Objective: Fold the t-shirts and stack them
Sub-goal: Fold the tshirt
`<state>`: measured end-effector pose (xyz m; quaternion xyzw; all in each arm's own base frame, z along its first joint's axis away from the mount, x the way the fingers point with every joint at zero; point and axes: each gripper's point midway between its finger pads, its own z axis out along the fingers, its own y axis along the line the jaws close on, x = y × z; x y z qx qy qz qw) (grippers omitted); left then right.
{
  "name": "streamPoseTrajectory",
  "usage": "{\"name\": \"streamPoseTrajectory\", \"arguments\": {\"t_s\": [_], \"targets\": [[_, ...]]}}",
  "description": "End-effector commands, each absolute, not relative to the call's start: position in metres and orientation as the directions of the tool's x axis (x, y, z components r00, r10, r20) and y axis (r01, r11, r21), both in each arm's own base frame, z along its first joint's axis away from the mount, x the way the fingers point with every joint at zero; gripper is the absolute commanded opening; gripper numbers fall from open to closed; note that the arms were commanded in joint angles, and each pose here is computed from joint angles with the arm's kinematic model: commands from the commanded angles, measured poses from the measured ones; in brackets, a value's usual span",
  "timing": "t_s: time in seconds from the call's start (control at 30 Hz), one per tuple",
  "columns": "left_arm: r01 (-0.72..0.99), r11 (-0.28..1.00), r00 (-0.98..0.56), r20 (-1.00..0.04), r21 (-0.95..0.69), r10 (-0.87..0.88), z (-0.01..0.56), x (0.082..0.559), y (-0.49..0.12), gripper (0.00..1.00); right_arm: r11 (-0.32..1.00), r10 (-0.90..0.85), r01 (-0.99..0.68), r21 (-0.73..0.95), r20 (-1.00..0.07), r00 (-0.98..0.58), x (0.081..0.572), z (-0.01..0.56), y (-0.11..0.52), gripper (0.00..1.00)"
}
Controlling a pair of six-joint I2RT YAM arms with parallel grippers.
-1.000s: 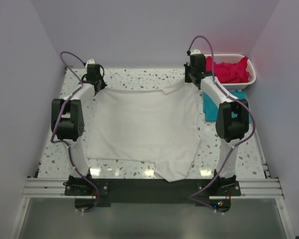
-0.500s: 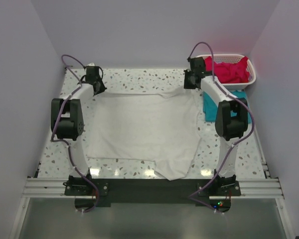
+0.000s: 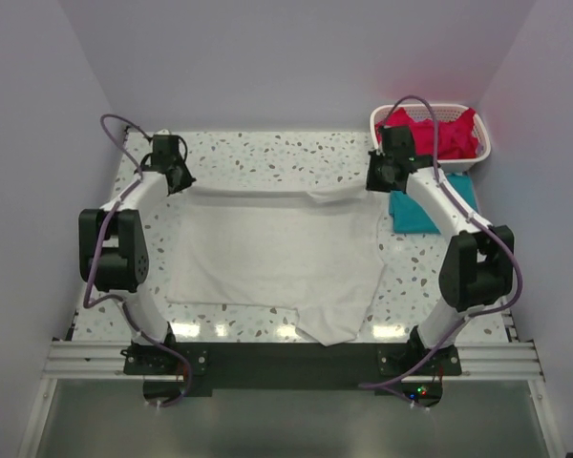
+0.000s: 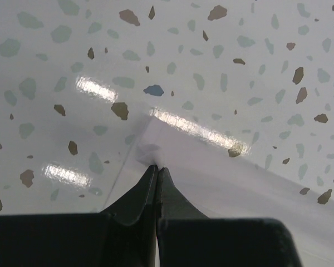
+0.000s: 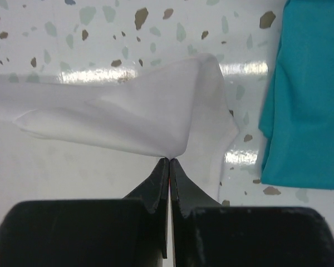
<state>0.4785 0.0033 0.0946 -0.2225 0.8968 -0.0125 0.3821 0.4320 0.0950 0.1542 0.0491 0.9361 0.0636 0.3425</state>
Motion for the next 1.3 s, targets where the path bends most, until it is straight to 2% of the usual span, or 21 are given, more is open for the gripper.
{"name": "streamPoseTrajectory", "arguments": {"t_s": [0.0, 0.27, 0.63, 1.07, 1.27], "targets": [[-0.416, 0.887, -0.607, -0.665, -0.199, -0.434, 0.102, 0.460, 0.009, 0.00, 0.982, 0.164, 0.070, 0.178, -0.593, -0.788, 0.405, 0.150, 0.094, 0.00], [-0.429, 0.885, -0.644, -0.624, -0.183, -0.441, 0.084, 0.432, 0.008, 0.00, 0.976, 0.176, 0.085, 0.201, -0.493, -0.852, 0.365, 0.115, 0.096, 0.00], [-0.464, 0.880, -0.689, -0.585, -0.096, -0.427, 0.044, 0.419, 0.018, 0.00, 0.973, 0.204, 0.144, 0.181, -0.373, -0.905, 0.344, 0.050, 0.093, 0.00], [-0.492, 0.866, -0.681, -0.581, -0.087, -0.445, 0.048, 0.411, 0.021, 0.00, 0.978, 0.203, 0.175, 0.111, -0.352, -0.914, 0.339, 0.032, 0.082, 0.00], [-0.501, 0.858, -0.640, -0.617, -0.117, -0.458, 0.067, 0.408, 0.022, 0.00, 0.979, 0.203, 0.179, 0.096, -0.408, -0.890, 0.345, 0.056, 0.076, 0.00]]}}
